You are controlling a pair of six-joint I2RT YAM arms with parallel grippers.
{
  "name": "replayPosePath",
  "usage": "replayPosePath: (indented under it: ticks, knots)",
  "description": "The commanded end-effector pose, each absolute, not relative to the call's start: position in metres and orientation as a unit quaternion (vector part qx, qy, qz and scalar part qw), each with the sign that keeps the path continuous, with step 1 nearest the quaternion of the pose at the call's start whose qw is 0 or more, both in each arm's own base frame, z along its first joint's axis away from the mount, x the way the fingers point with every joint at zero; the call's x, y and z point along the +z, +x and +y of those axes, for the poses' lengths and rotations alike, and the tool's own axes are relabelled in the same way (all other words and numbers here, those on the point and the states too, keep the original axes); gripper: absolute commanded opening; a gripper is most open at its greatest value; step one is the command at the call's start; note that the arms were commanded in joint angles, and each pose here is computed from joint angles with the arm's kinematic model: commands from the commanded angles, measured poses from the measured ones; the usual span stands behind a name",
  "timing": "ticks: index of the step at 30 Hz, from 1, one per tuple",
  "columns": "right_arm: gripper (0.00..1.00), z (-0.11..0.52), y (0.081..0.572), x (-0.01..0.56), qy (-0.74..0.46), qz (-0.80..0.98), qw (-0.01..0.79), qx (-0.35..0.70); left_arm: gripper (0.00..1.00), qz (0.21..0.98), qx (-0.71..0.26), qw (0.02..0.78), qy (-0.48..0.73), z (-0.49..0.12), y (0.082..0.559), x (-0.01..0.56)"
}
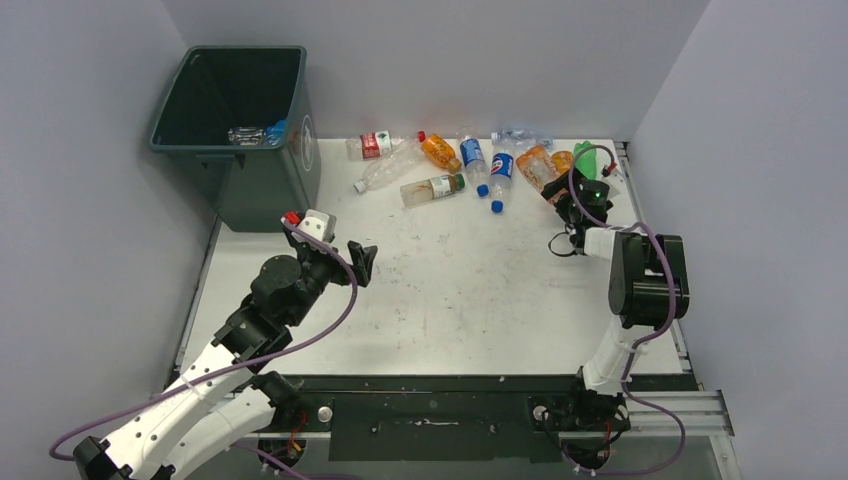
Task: Put the plastic bottles in the bin
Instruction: Pick up the plastic bottle at the center of the board.
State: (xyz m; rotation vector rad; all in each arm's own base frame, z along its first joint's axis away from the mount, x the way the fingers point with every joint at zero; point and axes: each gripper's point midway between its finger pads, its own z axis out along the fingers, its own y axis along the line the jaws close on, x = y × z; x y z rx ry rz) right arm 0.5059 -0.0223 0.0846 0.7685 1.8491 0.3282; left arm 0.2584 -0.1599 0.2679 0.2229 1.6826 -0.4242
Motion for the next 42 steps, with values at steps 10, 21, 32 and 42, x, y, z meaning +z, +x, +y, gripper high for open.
replayPosePath:
  ticks: [10, 21, 32, 42]
  knots:
    - [0.9, -0.021, 0.524, 0.077, 0.263, 0.792, 0.535, 0.13, 0.96, 0.719, -0.203, 0.658, 0.094, -0.164, 0.26, 0.288]
    - [0.63, -0.024, 0.542, 0.069, 0.254, 0.802, 0.528, 0.119, 0.96, 0.721, -0.194, 0.659, 0.093, -0.161, 0.261, 0.288]
    - [0.56, -0.025, 0.543, 0.05, 0.254, 0.816, 0.509, 0.108, 0.96, 0.722, -0.192, 0.658, 0.094, -0.161, 0.261, 0.286]
    - [0.22, -0.023, 0.542, 0.054, 0.242, 0.814, 0.517, 0.109, 0.96, 0.724, -0.188, 0.657, 0.095, -0.161, 0.262, 0.286]
